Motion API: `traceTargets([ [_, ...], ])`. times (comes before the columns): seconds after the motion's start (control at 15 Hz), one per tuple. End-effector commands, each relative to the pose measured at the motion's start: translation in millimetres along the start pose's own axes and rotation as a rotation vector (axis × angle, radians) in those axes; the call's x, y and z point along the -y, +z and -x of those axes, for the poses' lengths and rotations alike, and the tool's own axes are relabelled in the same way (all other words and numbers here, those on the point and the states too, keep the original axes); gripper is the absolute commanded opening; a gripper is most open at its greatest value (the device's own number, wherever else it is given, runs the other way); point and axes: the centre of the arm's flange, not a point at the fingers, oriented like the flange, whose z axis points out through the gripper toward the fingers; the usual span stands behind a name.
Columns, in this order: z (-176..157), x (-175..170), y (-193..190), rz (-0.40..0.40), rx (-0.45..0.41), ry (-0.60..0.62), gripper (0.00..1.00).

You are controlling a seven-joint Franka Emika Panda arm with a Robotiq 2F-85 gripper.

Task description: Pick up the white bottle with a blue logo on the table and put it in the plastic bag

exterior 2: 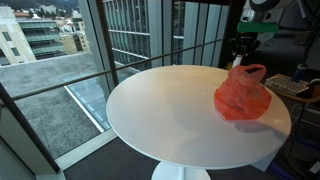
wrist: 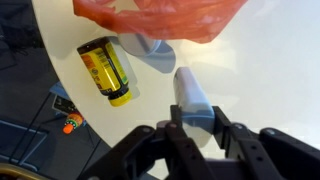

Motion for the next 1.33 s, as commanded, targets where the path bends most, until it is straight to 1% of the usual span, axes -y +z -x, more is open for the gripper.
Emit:
traceTargets([
  [0.0, 12, -6, -62, -0.045, -0.032, -0.028, 0.1],
  [0.27, 26, -5, -116, -0.087, -0.052, -0.053, 0.1],
  [0.6, 56, -15, -153, -0.075, -0.006, -0.124, 0.1],
  [0.93, 82, -25, -164, -0.032, 0.037, -0.185, 0.1],
  [1.27, 108, -29, -146, 0.001, 0.079, -0.228, 0.1],
])
